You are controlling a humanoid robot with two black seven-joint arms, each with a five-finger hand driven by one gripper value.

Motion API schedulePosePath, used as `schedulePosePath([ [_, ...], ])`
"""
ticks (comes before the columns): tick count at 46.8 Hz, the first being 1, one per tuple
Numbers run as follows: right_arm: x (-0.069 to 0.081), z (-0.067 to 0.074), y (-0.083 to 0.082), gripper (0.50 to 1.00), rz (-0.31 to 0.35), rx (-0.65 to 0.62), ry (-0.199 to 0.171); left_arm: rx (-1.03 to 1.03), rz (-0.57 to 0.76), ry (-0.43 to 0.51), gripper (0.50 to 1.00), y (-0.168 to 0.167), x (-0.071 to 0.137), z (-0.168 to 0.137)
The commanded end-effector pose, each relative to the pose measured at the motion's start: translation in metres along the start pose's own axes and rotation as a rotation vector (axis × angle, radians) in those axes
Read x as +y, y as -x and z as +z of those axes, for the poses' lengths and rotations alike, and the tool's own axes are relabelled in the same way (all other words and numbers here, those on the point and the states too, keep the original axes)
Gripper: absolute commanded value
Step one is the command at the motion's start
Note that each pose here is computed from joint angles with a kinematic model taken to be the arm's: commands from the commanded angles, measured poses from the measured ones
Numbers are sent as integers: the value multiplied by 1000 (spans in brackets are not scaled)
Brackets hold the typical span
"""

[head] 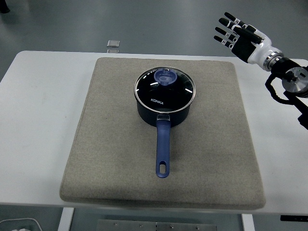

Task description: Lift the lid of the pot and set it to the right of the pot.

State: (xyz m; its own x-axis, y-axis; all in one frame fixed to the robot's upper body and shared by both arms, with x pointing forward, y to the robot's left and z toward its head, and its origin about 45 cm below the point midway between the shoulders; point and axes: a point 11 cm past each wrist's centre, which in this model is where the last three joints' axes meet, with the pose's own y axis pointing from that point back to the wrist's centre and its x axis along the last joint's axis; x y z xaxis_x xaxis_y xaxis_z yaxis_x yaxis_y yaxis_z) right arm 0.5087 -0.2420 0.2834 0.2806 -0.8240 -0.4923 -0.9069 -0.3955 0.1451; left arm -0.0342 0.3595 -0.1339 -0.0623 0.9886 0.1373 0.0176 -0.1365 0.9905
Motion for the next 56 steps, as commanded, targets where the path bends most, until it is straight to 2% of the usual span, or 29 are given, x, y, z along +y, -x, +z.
schedulePosePath([
  [1,0,0,0,928,0,33,5,1,0,2,1000,0,0,1],
  [13,-1,-6,4,928,-13,53,-1,1,0,0,1000,0,0,0],
  [24,-4,-11,11,930,-22,116,9,-1,0,0,1000,0,0,0],
  [28,-7,-17,20,930,-40,181,7,1,0,0,1000,0,0,0],
  [33,-10,-19,31,930,-71,248,14,-1,0,0,1000,0,0,0],
  [41,-12,-24,56,930,-173,359,25,1,0,0,1000,0,0,0],
  [44,-13,-24,67,930,-203,430,41,1,0,0,1000,0,0,0],
  [51,-15,-23,81,930,-235,527,75,-1,0,0,1000,0,0,0],
  [56,-15,-16,93,930,-272,602,110,-1,0,0,1000,0,0,0],
])
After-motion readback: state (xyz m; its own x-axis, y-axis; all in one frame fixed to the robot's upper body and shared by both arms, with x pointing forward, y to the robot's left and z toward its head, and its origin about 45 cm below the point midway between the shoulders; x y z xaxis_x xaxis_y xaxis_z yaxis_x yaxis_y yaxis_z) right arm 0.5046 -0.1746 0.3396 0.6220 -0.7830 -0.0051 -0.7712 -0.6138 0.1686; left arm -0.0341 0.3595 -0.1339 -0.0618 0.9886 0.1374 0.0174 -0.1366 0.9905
